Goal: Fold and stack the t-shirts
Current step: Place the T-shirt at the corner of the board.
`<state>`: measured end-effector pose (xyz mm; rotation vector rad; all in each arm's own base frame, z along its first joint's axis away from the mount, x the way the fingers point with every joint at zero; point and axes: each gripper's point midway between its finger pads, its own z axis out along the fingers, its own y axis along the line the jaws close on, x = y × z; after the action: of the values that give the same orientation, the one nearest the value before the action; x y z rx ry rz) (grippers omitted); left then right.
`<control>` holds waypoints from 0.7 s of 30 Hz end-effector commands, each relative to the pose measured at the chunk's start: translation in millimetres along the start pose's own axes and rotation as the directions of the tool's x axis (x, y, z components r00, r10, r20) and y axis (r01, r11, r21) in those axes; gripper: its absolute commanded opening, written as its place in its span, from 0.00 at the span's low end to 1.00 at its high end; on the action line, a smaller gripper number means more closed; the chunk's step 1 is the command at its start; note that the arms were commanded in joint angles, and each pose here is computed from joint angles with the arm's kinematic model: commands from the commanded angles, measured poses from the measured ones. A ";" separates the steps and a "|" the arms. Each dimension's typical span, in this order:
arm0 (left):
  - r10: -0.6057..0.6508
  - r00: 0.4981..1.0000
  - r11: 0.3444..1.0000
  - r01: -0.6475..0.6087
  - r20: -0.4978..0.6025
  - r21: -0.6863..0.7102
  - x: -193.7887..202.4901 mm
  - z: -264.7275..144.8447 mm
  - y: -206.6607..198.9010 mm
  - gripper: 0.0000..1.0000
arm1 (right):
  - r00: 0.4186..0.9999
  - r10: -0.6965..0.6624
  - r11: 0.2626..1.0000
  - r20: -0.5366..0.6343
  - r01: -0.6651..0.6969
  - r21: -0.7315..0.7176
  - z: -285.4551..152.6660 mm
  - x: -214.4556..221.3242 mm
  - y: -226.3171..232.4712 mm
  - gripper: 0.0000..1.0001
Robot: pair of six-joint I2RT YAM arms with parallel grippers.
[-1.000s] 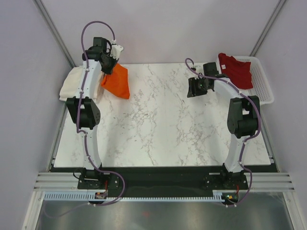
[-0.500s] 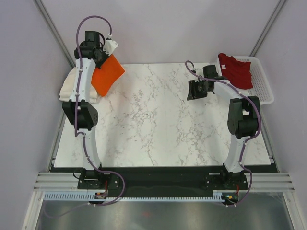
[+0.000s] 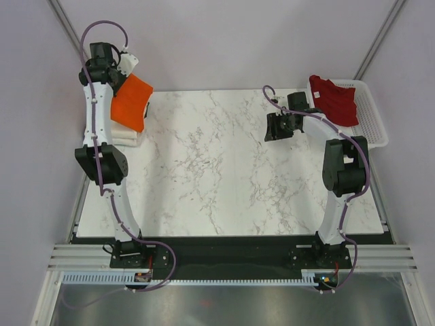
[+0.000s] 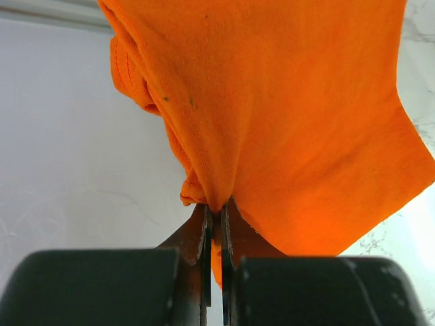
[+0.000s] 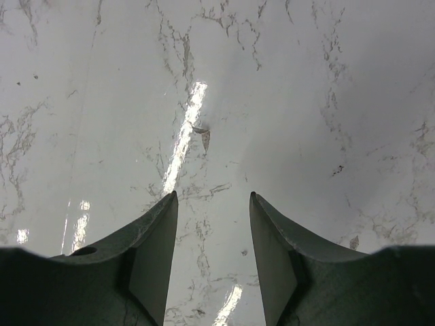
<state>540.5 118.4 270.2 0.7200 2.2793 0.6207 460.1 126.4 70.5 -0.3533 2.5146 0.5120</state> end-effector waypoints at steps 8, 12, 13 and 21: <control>0.009 0.997 0.991 -0.019 -0.076 -0.130 28.6 33.7 41.0 0.02 | 0.997 -0.042 0.999 0.063 0.044 -0.029 -8.0 -17.7 19.8 0.55; -0.008 0.990 0.991 -0.010 -0.139 -0.133 46.1 61.8 34.2 0.02 | 0.997 -0.051 0.998 0.058 0.053 -0.033 -6.5 -16.0 24.4 0.55; -0.020 0.989 0.990 -0.002 -0.148 -0.143 50.4 63.5 36.5 0.02 | 0.997 -0.055 0.998 0.061 0.057 -0.031 -7.2 -16.6 24.3 0.55; -0.069 0.978 0.978 0.027 -0.196 -0.207 75.4 81.7 51.4 0.02 | 0.997 -0.054 0.998 0.053 0.055 -0.029 -7.6 -11.1 23.8 0.55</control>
<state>563.5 195.8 181.3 0.6197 2.4407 0.7942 454.1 143.5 65.6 -0.4016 2.5102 0.5265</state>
